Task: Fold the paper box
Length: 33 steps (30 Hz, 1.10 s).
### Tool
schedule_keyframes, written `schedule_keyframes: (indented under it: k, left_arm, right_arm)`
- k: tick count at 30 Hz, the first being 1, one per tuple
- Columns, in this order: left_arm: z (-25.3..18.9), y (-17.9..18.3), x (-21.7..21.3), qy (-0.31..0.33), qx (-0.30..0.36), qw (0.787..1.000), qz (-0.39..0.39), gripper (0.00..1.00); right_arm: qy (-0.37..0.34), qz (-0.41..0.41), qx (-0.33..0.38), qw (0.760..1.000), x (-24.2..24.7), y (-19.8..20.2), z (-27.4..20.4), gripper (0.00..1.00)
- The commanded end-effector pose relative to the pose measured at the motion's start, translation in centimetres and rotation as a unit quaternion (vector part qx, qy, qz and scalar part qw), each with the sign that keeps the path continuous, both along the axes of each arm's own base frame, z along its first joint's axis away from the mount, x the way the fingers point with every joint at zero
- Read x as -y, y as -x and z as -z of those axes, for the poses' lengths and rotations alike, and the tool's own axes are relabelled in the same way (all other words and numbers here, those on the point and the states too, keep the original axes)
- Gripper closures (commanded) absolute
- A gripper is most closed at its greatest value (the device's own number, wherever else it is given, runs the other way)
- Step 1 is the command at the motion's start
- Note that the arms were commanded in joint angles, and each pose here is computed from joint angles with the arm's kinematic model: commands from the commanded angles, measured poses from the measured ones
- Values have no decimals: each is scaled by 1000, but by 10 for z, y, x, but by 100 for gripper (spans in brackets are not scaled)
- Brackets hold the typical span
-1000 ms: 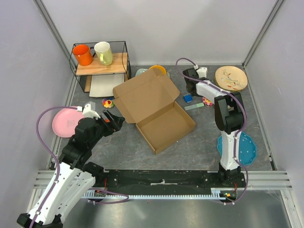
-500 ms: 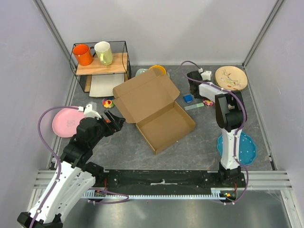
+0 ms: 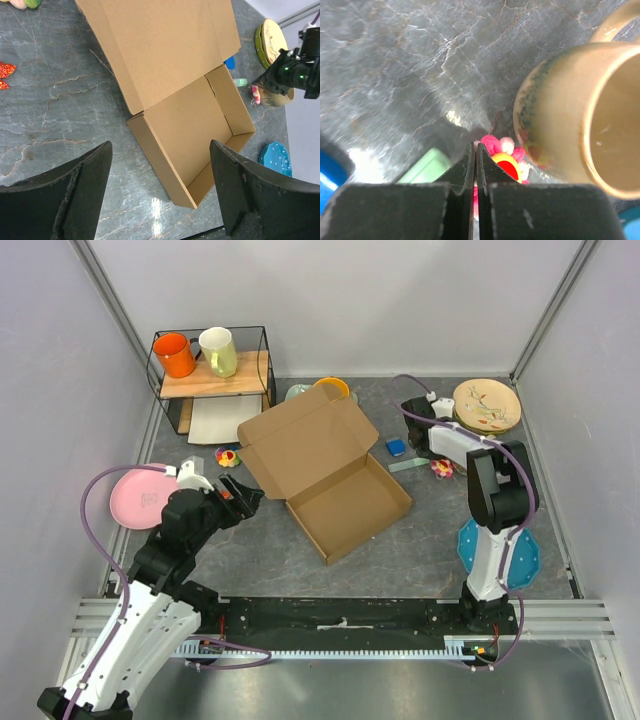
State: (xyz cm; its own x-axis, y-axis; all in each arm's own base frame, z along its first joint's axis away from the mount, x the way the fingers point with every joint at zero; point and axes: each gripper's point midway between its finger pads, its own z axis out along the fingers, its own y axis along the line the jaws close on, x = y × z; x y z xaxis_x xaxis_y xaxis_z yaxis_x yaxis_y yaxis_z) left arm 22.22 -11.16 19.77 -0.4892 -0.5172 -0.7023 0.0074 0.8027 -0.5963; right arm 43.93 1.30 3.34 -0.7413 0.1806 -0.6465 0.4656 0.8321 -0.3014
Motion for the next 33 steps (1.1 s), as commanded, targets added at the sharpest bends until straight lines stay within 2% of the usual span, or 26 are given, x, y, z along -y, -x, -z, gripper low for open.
schedule_keyframes:
  k: [1,9,12,13,17,21,29,31,32,33]
  left_arm:
    - [-14,-1,6,15,21,1000,12,15]
    - [-11,4,8,29,17,999,18,16]
    - [-12,4,7,26,18,999,17,16]
    - [-13,4,7,25,20,999,16,16]
    - [-14,2,6,20,20,1000,12,16]
    - [-12,3,4,16,18,1000,10,16]
    - [-11,10,-11,-2,17,1000,-15,16]
    - [-12,12,-16,-8,20,999,-25,15]
    - [-12,13,-18,-12,19,999,-28,15]
    - [-14,13,-19,-12,21,999,-30,15]
  right_arm:
    - [-37,-20,69,997,-27,-1,-52,100]
    - [-60,-53,112,990,-44,40,-92,100]
    - [-81,-126,150,977,-92,63,-122,100]
    - [-95,-169,163,967,-122,78,-136,100]
    - [-112,-239,164,950,-180,115,-142,100]
    - [-91,-281,147,944,-215,133,-123,100]
    - [-34,-330,102,938,-272,131,-65,100]
    - [-10,-331,81,940,-273,129,-48,93]
    - [-9,-331,82,940,-276,128,-49,82]
    - [-6,-328,81,941,-274,127,-48,76]
